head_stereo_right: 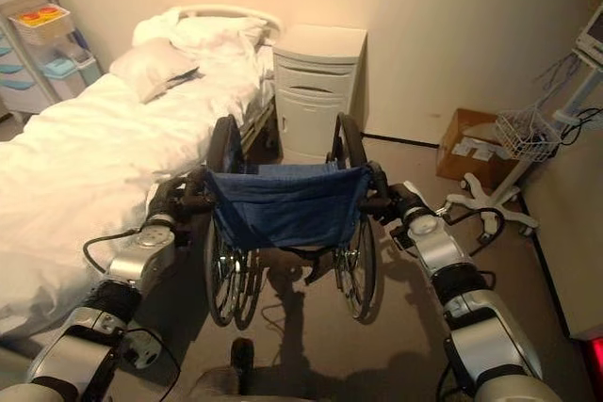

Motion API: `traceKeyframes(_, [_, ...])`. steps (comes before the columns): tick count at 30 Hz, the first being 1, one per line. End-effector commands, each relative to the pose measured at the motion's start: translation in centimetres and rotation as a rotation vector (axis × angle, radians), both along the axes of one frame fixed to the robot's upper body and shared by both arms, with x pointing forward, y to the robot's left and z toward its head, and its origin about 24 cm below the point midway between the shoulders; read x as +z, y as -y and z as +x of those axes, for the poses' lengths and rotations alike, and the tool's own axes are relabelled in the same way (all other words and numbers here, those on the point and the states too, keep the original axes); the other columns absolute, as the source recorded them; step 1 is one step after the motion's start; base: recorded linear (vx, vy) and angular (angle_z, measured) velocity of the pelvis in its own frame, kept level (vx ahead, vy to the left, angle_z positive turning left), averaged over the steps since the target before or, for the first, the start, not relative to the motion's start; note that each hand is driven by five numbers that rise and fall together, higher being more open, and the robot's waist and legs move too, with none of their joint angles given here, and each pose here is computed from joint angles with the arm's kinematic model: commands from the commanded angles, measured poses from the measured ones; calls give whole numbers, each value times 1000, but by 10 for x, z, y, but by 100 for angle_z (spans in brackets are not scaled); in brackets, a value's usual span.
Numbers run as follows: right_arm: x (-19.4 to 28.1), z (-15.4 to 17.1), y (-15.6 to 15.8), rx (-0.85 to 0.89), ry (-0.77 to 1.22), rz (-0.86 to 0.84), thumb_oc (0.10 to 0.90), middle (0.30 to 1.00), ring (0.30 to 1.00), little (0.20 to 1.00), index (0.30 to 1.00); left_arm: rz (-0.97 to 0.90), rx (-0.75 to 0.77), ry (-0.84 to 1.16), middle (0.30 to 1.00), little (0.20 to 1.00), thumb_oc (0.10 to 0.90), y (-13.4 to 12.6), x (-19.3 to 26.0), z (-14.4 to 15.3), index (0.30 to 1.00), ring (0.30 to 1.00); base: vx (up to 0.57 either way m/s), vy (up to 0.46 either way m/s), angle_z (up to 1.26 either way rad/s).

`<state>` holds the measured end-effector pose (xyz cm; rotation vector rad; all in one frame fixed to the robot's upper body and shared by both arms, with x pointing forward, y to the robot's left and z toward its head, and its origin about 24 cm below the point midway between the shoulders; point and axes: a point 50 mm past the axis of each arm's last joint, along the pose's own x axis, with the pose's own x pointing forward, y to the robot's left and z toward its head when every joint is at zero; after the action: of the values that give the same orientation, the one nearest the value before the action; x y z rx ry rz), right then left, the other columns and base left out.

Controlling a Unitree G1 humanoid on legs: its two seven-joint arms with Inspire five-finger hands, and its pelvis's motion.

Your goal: Push the wheelchair next to the bed

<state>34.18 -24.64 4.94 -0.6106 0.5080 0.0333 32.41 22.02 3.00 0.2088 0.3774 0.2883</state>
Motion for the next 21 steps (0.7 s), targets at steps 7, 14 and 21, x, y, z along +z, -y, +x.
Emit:
traceKeyframes(7, [-52,-45,19,71,-180,-132,400,300,300,300,300,117,-47,-145,300,300,400,-28,-34,-30,300,300,337,288,-12])
traceKeyframes(14, [-52,-46,15,63,-142,-113,400,300,300,300,300,163,-54,-115,300,300,400,-26,-25,-24,300,300,197,197,-15])
traceKeyframes(21, [-41,-33,9,61,-98,-126,400,300,300,300,300,168,-30,-83,300,300,400,-26,-21,-21,300,300,81,-19,-19])
